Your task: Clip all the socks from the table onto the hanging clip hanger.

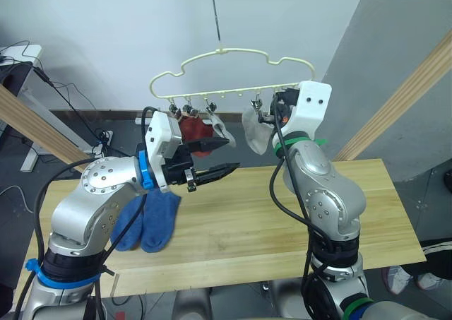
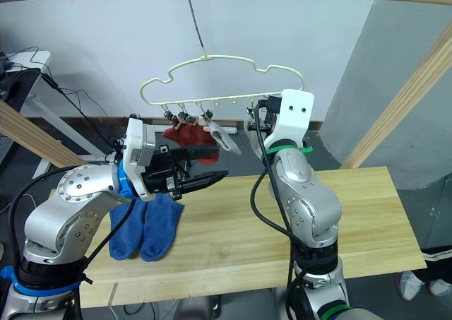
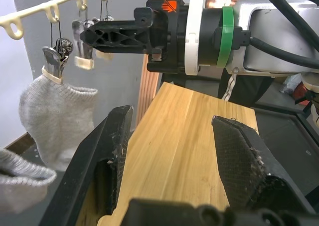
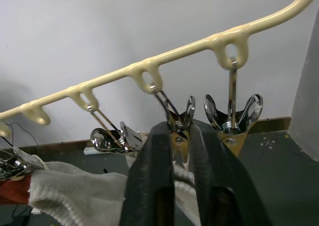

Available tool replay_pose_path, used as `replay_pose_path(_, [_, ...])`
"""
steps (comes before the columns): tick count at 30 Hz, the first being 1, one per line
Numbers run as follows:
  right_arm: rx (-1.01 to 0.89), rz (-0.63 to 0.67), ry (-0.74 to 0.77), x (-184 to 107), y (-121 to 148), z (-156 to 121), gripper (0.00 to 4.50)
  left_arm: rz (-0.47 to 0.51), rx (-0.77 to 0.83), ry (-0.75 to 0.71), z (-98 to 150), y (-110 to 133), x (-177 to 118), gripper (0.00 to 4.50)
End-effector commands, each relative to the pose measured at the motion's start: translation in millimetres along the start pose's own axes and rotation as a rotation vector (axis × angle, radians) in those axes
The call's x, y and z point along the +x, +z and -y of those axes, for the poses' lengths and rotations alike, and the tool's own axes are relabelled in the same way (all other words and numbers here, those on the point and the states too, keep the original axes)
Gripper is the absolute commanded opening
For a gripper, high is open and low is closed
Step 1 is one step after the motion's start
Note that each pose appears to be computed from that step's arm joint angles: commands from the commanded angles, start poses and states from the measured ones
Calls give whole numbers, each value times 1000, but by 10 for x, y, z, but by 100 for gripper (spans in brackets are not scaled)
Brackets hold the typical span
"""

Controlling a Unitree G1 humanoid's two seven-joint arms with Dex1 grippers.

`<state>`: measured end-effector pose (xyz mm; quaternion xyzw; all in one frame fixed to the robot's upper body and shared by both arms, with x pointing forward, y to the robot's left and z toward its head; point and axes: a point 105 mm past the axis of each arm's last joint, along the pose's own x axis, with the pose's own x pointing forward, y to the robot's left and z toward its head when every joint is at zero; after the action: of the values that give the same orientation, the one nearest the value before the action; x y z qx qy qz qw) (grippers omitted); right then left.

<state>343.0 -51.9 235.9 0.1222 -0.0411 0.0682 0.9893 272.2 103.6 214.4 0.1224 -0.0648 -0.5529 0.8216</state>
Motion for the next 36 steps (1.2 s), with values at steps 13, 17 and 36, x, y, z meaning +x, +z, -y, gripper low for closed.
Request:
replay_pose_path(13, [110, 35, 61, -81, 81, -210, 12, 15, 8, 23, 7, 16, -21, 280])
replay_pose_path(17, [102, 31, 62, -87, 58, -203, 12, 16, 6, 26, 3, 10, -22, 280])
replay_pose_path(36, [41, 47, 86, -34, 68, -225, 210, 10, 5, 24, 5, -17, -39, 280])
